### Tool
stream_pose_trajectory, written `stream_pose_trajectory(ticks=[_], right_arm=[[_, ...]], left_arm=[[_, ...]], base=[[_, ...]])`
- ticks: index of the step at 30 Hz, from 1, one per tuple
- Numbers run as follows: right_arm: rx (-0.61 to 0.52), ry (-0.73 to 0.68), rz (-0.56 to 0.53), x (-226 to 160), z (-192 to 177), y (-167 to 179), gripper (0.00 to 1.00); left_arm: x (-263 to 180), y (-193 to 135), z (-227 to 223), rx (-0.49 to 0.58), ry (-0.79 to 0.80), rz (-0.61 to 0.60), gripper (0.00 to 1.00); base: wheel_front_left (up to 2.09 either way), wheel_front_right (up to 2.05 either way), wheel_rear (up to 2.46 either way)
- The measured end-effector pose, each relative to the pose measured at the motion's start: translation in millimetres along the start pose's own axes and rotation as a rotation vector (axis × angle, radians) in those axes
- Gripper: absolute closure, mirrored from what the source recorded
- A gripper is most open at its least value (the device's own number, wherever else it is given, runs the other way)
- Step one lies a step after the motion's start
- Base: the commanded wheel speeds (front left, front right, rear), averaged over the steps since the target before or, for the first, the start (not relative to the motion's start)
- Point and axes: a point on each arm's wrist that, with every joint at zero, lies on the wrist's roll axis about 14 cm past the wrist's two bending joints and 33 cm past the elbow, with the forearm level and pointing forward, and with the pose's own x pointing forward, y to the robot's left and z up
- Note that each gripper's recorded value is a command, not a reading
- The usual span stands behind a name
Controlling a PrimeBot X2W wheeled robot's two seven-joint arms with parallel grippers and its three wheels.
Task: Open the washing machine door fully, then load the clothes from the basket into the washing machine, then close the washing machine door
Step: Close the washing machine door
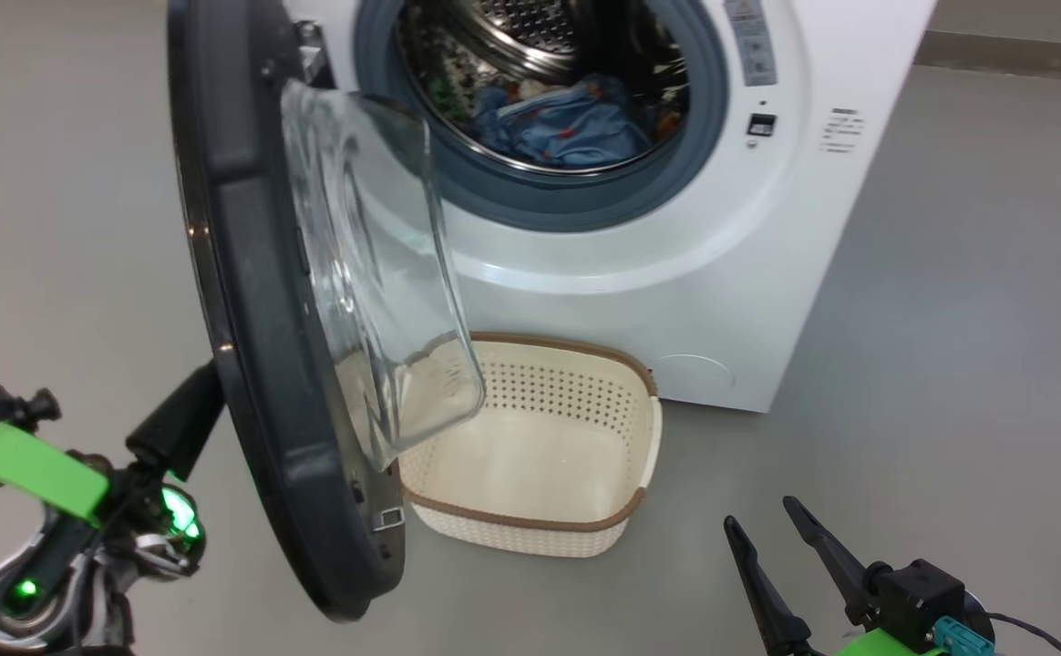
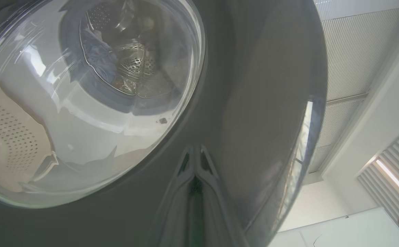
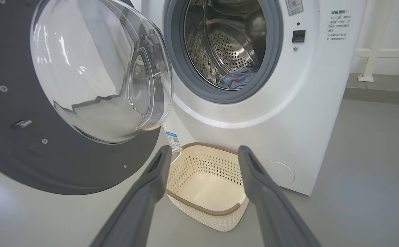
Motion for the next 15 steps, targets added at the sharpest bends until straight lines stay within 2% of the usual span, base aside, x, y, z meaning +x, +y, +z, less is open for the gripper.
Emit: stream_pose_trajectory(ticks=[8, 15], right_arm=[[-0.014, -0.02, -0.078, -18.9, 7.7, -20.8, 0.0], [-0.015, -0.039, -0.147, -36.2, 13.9, -37.3, 0.0]], left_arm=[[35.0, 11.5, -32.0, -0.037, 0.037, 0.008, 1.0], [70.8, -3.4, -54.8, -0.033, 0.06, -0.039, 1.0]], base=[[0.0, 0.0, 0.0], [0.0, 0.0, 0.0]])
